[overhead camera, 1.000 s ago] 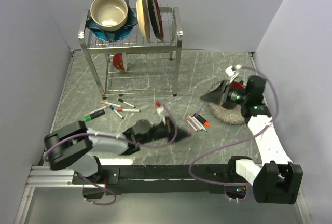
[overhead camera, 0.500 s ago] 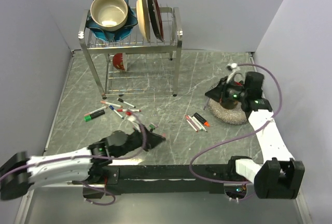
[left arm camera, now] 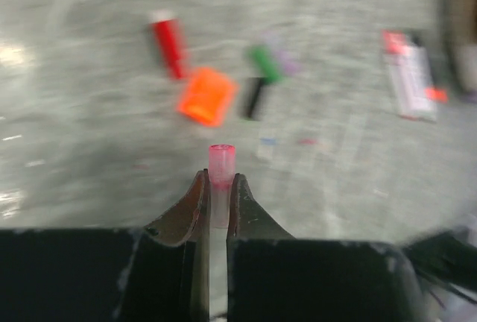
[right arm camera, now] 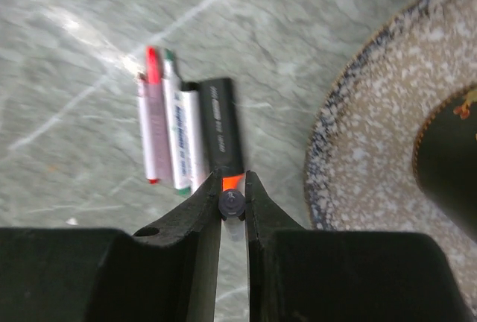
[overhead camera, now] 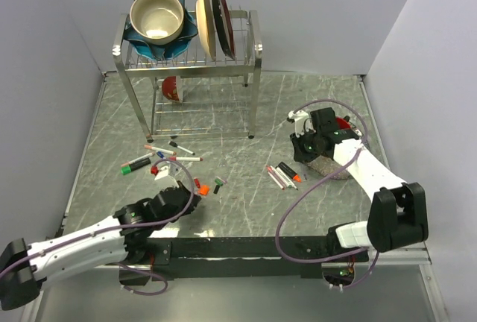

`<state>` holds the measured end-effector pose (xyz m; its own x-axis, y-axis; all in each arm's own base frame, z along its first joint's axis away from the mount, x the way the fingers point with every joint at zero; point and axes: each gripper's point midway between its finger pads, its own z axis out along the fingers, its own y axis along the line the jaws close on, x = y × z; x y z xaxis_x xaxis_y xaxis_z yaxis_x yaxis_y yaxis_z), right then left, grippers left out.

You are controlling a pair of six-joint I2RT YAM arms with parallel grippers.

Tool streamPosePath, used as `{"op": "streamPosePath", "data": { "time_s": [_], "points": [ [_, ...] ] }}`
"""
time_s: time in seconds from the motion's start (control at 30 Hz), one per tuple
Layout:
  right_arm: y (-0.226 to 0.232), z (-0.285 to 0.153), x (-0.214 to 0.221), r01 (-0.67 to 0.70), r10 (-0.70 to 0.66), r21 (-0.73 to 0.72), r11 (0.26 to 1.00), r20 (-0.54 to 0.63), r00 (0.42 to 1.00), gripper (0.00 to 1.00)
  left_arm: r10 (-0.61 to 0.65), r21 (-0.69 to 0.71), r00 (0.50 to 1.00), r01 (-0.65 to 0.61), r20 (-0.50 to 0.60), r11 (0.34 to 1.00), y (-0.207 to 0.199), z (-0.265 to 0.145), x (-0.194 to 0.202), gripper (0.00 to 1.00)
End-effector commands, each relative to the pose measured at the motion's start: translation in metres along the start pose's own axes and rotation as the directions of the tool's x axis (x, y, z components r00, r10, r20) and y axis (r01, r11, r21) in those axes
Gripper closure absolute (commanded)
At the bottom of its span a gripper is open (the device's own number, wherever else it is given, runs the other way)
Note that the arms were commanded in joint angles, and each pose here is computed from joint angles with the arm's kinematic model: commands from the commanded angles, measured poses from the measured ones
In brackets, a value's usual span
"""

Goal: Open the pen caps

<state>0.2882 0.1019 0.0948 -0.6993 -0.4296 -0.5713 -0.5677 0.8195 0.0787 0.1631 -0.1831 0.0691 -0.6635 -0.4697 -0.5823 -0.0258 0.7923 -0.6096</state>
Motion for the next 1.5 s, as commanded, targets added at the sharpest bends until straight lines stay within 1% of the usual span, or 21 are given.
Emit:
{"op": "streamPosePath", "data": {
  "time_s": [0.0,0.03,0.1,0.27,0.4,0.47,0.53,0.67,0.7,0.73,0.87,0.9,0.97,1.0,1.03,1.17,1.2,1.3,1.37,1.4,1.47],
  "points": [
    [-0.018,0.0,-0.004,0.046,-0.042,0.094,0.995,-0.045,0.998,1.0,-0.038,-0.181,0.999,0.043,0.03,0.983,0.024,0.01,-0.01,0.99],
    [-0.02,0.002,-0.004,0.054,-0.049,0.103,0.993,-0.055,0.997,1.0,-0.042,-0.201,0.998,0.05,0.048,0.978,0.026,0.011,-0.015,0.99],
    [-0.023,0.009,-0.002,0.064,-0.054,0.114,0.991,-0.085,0.995,0.99,-0.027,-0.25,0.999,0.037,0.043,0.968,0.034,0.015,-0.014,0.99],
    [-0.02,0.026,0.003,0.078,-0.064,0.086,0.993,-0.156,0.986,0.98,-0.024,-0.308,0.998,0.039,0.052,0.951,0.043,0.022,-0.016,0.97],
    [-0.012,0.038,0.003,0.094,-0.082,0.056,0.994,-0.185,0.979,0.96,-0.028,-0.317,0.998,0.047,0.063,0.947,0.046,0.025,-0.019,0.89],
    [-0.007,0.044,0.005,0.101,-0.092,0.033,0.994,-0.207,0.974,0.94,-0.031,-0.321,0.998,0.05,0.063,0.946,0.047,0.026,-0.02,0.88],
    [-0.007,0.05,0.006,0.1,-0.091,0.027,0.995,-0.226,0.97,0.91,-0.033,-0.32,0.997,0.052,0.063,0.946,0.048,0.028,-0.021,0.84],
    [-0.006,0.056,0.009,0.094,-0.086,0.02,0.995,-0.248,0.965,0.83,-0.034,-0.316,0.998,0.049,0.053,0.947,0.049,0.032,-0.02,0.81],
    [-0.005,0.056,0.008,0.094,-0.087,0.02,0.995,-0.246,0.965,0.81,-0.032,-0.317,0.998,0.047,0.052,0.947,0.049,0.033,-0.02,0.8],
    [-0.005,0.055,0.007,0.093,-0.086,0.019,0.996,-0.243,0.966,0.73,-0.036,-0.312,0.998,0.05,0.05,0.949,0.048,0.034,-0.02,0.8],
    [-0.003,0.055,0.007,0.087,-0.082,0.012,0.996,-0.238,0.968,0.7,-0.032,-0.309,0.999,0.041,0.034,0.95,0.048,0.037,-0.018,0.73],
    [-0.002,0.054,0.007,0.086,-0.081,0.009,0.996,-0.238,0.968,0.68,-0.029,-0.308,0.999,0.038,0.032,0.951,0.048,0.038,-0.018,0.7],
    [-0.002,0.053,0.005,0.084,-0.08,0.009,0.996,-0.23,0.97,0.64,-0.03,-0.303,0.999,0.037,0.027,0.952,0.047,0.038,-0.017,0.69],
    [-0.001,0.052,0.004,0.085,-0.082,0.005,0.996,-0.224,0.971,0.64,-0.032,-0.303,0.999,0.039,0.029,0.952,0.047,0.038,-0.018,0.61],
    [-0.001,0.05,0.002,0.086,-0.082,0.009,0.996,-0.214,0.973,0.63,-0.031,-0.304,0.999,0.038,0.028,0.952,0.047,0.037,-0.018,0.58],
    [0.004,0.041,-0.003,0.09,-0.09,-0.009,0.996,-0.177,0.98,0.63,-0.034,-0.291,0.999,0.04,0.028,0.956,0.044,0.036,-0.019,0.55],
    [0.006,0.038,-0.004,0.093,-0.095,-0.017,0.996,-0.167,0.981,0.63,-0.036,-0.292,0.999,0.043,0.029,0.956,0.044,0.035,-0.02,0.52],
    [0.012,0.026,-0.013,0.099,-0.103,-0.041,0.994,-0.108,0.989,0.62,-0.039,-0.284,0.999,0.046,0.03,0.958,0.042,0.034,-0.021,0.51],
    [0.015,0.018,-0.018,0.102,-0.105,-0.055,0.993,-0.071,0.992,0.62,-0.039,-0.277,0.999,0.047,0.033,0.96,0.04,0.033,-0.023,0.47],
    [0.017,0.016,-0.02,0.108,-0.111,-0.057,0.993,-0.057,0.992,0.62,-0.037,-0.274,0.999,0.044,0.032,0.961,0.039,0.033,-0.023,0.41],
    [0.019,0.009,-0.024,0.113,-0.115,-0.063,0.992,-0.024,0.993,0.62,-0.034,-0.271,0.999,0.039,0.024,0.962,0.037,0.034,-0.023,0.38]
  ]
}}
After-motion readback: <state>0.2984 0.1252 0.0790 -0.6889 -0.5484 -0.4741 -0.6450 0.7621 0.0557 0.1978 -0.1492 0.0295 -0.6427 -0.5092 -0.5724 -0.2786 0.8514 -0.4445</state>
